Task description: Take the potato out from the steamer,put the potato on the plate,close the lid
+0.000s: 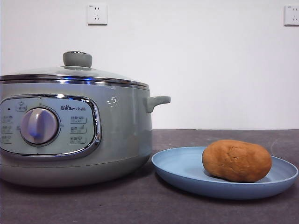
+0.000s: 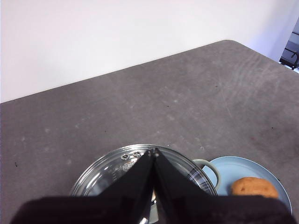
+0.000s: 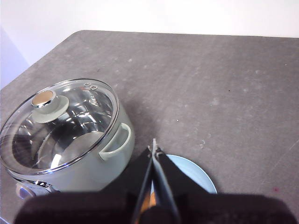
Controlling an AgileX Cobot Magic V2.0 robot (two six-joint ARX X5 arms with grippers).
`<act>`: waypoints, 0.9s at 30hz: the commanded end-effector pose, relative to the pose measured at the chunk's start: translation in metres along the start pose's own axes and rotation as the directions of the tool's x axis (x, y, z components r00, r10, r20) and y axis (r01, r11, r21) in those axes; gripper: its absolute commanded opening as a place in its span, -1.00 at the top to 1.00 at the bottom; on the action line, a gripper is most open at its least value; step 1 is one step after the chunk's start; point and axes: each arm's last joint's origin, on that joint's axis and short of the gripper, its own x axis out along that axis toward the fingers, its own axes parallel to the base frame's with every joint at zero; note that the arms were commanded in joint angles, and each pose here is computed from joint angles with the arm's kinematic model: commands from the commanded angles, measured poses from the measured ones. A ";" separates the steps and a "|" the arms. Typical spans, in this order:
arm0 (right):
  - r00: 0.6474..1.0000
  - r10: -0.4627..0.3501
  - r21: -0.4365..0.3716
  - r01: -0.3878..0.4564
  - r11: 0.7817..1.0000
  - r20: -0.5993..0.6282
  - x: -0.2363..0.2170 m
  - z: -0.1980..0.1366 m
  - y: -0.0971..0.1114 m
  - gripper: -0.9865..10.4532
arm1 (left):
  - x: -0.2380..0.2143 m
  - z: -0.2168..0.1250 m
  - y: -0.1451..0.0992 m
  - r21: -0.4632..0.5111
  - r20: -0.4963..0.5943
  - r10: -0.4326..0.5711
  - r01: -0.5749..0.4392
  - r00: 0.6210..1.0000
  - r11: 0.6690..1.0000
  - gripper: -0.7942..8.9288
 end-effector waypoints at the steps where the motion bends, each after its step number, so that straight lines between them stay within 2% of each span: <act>1: 1.000 -0.001 -0.006 0.001 1.000 0.012 -0.001 0.002 0.000 0.83 | 0.001 -0.001 0.000 0.011 0.000 -0.004 0.004 1.000 1.000 0.84; 12: 1.000 -0.001 -0.006 0.001 1.000 0.012 -0.001 0.002 0.000 0.83 | -0.001 -0.001 0.000 0.010 0.001 -0.002 0.002 1.000 1.000 0.84; 14: 1.000 0.000 -0.006 0.000 1.000 0.012 -0.001 0.002 0.000 0.83 | -0.012 -0.001 0.004 0.038 0.028 0.034 -0.035 0.999 0.999 0.84; 17: 1.000 -0.001 -0.006 0.001 1.000 0.012 -0.001 0.002 0.000 0.83 | -0.027 -0.005 0.012 0.007 0.041 0.078 -0.079 0.996 0.997 0.84; 22: 1.000 -0.001 -0.006 0.001 1.000 0.012 -0.001 0.002 0.000 0.83 | -0.043 -0.020 0.022 -0.043 0.143 0.135 -0.130 0.980 0.991 0.84; 27: 1.000 -0.001 -0.006 0.001 1.000 0.012 -0.001 0.002 0.000 0.83 | -0.037 -0.066 0.030 -0.070 0.298 0.176 -0.162 0.938 0.984 0.84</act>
